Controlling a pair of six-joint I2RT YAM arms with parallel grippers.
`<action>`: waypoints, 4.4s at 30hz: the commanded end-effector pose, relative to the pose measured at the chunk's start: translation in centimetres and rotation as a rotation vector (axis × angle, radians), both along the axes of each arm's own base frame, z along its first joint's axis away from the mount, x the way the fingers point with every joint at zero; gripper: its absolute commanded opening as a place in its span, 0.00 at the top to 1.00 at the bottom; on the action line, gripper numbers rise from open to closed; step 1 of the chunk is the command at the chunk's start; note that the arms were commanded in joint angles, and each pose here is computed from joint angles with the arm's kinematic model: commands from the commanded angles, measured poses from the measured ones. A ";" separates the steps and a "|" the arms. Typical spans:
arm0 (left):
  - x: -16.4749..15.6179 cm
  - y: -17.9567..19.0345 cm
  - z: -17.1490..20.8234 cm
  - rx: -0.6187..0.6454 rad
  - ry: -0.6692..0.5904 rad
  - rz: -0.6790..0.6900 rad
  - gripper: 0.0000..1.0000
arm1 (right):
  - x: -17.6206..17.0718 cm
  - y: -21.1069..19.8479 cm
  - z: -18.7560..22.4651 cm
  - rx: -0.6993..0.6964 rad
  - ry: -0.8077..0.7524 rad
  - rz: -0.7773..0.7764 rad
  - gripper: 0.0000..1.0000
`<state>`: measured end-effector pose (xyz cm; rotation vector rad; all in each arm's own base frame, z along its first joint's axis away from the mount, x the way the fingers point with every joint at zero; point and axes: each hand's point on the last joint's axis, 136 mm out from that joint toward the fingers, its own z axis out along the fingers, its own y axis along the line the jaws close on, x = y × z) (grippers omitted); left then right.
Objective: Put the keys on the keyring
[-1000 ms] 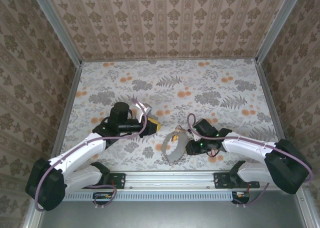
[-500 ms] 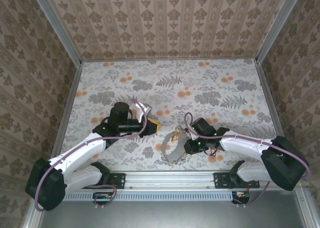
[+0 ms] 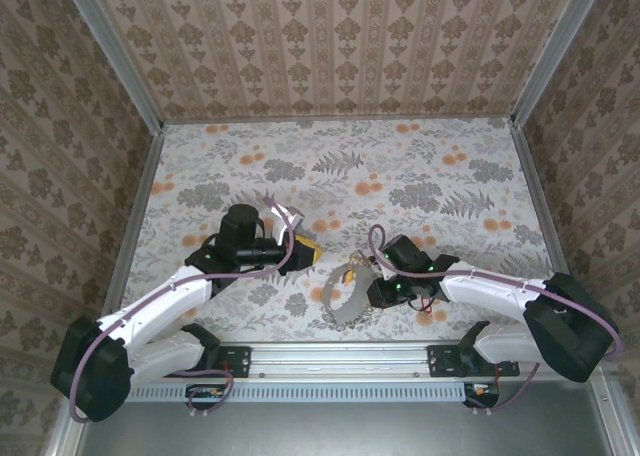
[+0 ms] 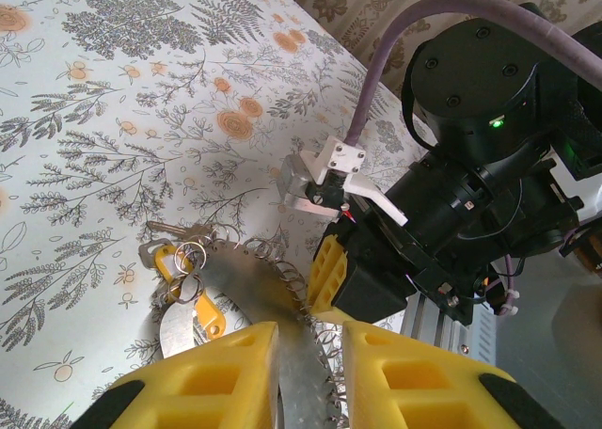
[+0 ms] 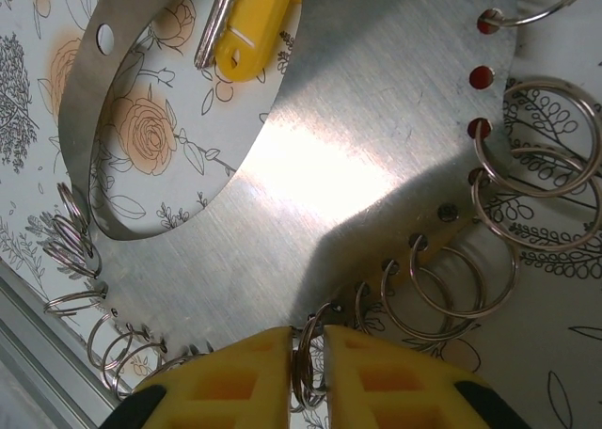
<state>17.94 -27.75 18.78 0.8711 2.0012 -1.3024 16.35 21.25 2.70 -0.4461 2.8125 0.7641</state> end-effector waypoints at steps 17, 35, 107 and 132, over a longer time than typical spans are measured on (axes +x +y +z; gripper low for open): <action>0.0 0.1 0.9 -0.016 -0.033 -0.004 0.74 | 0.4 0.9 1.0 0.007 -0.023 0.057 0.88; -0.9 0.0 3.3 -0.074 -0.081 -0.037 0.75 | 1.7 4.2 15.4 0.301 -0.627 0.342 1.00; -6.7 1.0 12.6 -0.164 -0.510 -0.203 0.95 | -1.8 9.9 31.0 0.834 -1.133 0.750 1.00; -8.5 1.8 13.2 -0.165 -0.503 -0.226 0.92 | -1.8 10.2 31.1 0.833 -1.132 0.758 1.00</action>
